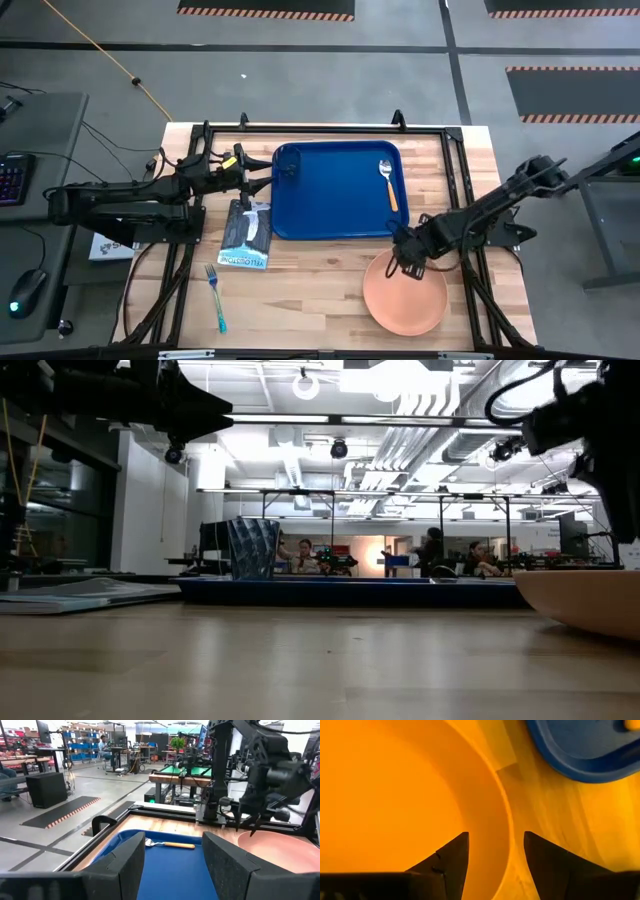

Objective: Pick and place plate/cup/fork/spoon on tray
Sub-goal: Put the orange plate on the blue tray to the left side of the yellow spoon

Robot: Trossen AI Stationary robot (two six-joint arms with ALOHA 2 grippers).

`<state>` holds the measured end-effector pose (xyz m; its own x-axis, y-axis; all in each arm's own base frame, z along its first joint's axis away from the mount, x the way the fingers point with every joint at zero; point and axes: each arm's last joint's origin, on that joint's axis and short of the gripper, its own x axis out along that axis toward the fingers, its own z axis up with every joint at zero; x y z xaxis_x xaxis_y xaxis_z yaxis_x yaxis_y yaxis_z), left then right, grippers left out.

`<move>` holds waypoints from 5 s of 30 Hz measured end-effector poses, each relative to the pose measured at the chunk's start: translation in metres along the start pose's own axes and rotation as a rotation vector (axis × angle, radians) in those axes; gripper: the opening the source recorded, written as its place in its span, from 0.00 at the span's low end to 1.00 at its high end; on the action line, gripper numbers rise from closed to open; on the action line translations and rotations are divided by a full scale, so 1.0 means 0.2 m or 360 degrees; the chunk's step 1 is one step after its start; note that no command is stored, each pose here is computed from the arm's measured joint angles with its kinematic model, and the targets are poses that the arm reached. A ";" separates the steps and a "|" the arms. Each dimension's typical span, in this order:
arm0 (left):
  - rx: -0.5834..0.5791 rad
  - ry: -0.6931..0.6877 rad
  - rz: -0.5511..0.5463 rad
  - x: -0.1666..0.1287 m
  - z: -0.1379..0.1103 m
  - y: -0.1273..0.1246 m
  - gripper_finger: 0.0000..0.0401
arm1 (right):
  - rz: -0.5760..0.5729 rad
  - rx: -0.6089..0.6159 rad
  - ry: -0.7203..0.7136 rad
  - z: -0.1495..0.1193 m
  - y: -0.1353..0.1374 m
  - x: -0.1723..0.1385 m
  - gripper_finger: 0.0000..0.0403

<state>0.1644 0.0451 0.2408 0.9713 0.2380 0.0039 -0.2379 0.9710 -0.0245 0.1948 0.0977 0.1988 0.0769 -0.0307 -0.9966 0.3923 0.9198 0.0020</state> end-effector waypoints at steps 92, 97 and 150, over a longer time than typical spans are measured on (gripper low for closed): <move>0.0016 -0.0012 0.0006 0.00 0.00 0.00 0.46 | 0.0153 0.1016 -0.0774 0.73 -0.81 0.12 0.00; 0.0016 -0.0013 0.0006 0.00 0.00 0.00 0.46 | 0.0133 0.1061 -0.0786 0.73 -0.85 0.12 0.00; -0.0049 -0.0111 -0.0071 -0.08 0.06 -0.01 0.46 | 0.0041 0.0243 -0.1310 0.85 -0.67 0.02 0.35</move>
<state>0.1499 0.0397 0.2527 0.9777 0.1963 0.0751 -0.1927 0.9798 -0.0531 0.2983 -0.0911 0.2081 0.7089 -0.3407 -0.6176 0.4964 0.8630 0.0938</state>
